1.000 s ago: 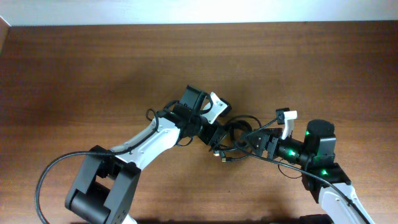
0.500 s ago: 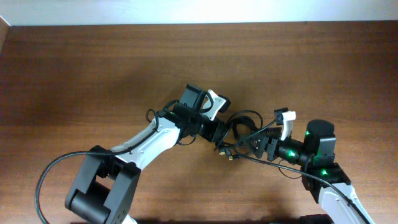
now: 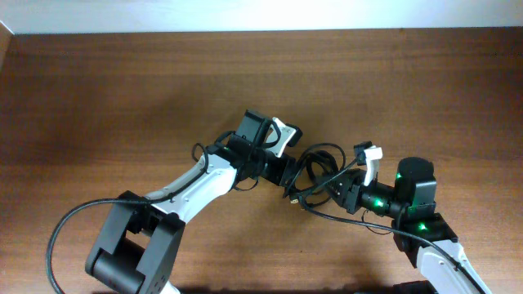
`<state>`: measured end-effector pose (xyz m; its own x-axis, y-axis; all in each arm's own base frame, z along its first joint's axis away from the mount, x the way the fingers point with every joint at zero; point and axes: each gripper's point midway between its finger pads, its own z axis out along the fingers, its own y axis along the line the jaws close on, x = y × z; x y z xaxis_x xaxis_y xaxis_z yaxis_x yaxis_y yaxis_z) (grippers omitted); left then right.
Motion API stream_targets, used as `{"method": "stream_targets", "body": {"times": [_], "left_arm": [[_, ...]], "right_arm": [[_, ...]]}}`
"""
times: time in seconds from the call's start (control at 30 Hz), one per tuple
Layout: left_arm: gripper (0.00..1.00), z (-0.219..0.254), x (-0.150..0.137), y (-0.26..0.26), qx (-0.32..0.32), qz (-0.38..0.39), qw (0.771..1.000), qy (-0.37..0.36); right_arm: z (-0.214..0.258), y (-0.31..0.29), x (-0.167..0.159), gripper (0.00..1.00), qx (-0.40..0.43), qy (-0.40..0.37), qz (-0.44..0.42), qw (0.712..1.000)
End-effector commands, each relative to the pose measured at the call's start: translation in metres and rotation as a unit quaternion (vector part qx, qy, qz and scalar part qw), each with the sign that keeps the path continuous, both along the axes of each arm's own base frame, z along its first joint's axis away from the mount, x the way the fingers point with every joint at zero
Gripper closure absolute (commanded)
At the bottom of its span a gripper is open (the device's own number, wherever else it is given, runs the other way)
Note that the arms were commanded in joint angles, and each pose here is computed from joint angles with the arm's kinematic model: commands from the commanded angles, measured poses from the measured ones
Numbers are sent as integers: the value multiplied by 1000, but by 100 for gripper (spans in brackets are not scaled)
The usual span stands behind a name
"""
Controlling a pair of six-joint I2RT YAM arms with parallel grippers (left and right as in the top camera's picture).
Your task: Untangle cables
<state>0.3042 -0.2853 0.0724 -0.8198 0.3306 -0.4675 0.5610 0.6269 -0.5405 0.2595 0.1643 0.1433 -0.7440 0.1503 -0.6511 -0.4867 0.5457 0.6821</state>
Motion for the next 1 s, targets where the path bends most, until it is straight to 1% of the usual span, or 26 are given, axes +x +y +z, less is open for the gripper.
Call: {"method": "stream_targets", "body": {"times": [0.0, 0.17, 0.23, 0.3, 0.4, 0.47, 0.6, 0.97], "left_arm": [[100, 6, 3, -5, -10, -1, 1000, -3], [100, -1, 11, 3, 19, 20, 999, -17], [100, -1, 12, 3, 19, 18, 999, -19], [100, -1, 13, 4, 26, 4, 999, -37], [100, -8, 21, 15, 63, 24, 996, -55], [100, -10, 25, 18, 74, 32, 995, -60], [100, -10, 25, 18, 74, 32, 995, -61], [100, -10, 24, 18, 74, 32, 995, -60]], "right_arm": [[5, 4, 1, 77, 1, -9, 11, 1000], [-3, 2, 3, 80, -4, 4, 5, 1000], [-9, -1, 6, 81, -12, 13, -8, 1000], [-11, -2, 7, 82, -14, 17, -11, 1000], [-12, -2, 8, 83, -15, 17, -13, 1000], [-15, -5, 9, 84, -22, 22, -23, 999], [-25, -11, 11, 85, -39, 42, -48, 997], [-25, -12, 12, 85, -39, 41, -48, 997]]}}
